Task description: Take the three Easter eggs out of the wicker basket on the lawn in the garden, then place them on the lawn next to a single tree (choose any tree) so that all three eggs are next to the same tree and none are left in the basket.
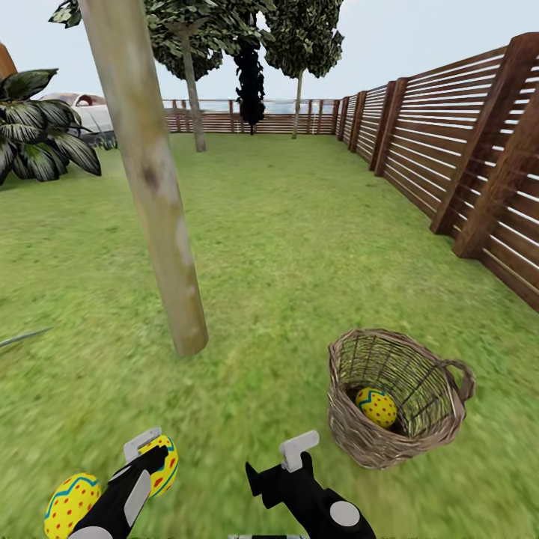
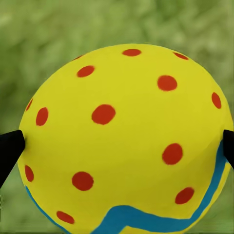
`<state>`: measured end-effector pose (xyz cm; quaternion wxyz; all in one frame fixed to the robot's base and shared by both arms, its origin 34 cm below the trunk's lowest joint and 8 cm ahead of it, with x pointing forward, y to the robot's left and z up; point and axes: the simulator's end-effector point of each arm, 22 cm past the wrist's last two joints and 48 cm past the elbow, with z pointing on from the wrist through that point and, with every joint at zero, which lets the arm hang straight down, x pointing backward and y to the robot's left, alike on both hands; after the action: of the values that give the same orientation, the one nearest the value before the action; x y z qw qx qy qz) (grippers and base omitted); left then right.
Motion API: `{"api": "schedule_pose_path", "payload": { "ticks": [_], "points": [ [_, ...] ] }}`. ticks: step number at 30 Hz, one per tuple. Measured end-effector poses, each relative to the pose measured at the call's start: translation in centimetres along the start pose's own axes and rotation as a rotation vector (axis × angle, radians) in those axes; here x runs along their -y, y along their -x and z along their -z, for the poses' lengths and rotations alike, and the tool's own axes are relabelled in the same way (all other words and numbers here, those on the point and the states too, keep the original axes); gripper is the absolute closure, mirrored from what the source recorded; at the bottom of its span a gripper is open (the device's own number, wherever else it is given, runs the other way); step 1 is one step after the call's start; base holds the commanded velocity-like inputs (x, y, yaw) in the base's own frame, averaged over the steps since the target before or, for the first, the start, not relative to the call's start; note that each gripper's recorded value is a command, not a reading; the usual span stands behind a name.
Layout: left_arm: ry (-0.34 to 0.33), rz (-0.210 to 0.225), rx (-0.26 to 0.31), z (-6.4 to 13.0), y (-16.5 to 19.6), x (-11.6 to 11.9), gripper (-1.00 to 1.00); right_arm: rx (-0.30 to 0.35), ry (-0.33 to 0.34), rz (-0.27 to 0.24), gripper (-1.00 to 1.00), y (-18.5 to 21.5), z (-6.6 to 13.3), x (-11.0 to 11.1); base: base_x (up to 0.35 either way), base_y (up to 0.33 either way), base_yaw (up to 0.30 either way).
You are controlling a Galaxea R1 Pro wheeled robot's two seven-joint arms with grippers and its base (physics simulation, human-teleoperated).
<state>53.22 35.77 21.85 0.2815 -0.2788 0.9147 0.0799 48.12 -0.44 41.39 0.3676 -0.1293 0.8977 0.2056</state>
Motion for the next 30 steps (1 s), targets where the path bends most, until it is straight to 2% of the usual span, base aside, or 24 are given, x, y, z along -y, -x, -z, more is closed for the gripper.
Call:
{"api": "schedule_pose_path", "payload": {
  "ticks": [30],
  "points": [
    [0.051,-0.034,-0.092,-2.6,-5.2,-1.8,1.0,-0.097,0.009,-0.051,-1.0,-4.1,-2.3,0.8,0.0,0.0,0.0]
  ]
}}
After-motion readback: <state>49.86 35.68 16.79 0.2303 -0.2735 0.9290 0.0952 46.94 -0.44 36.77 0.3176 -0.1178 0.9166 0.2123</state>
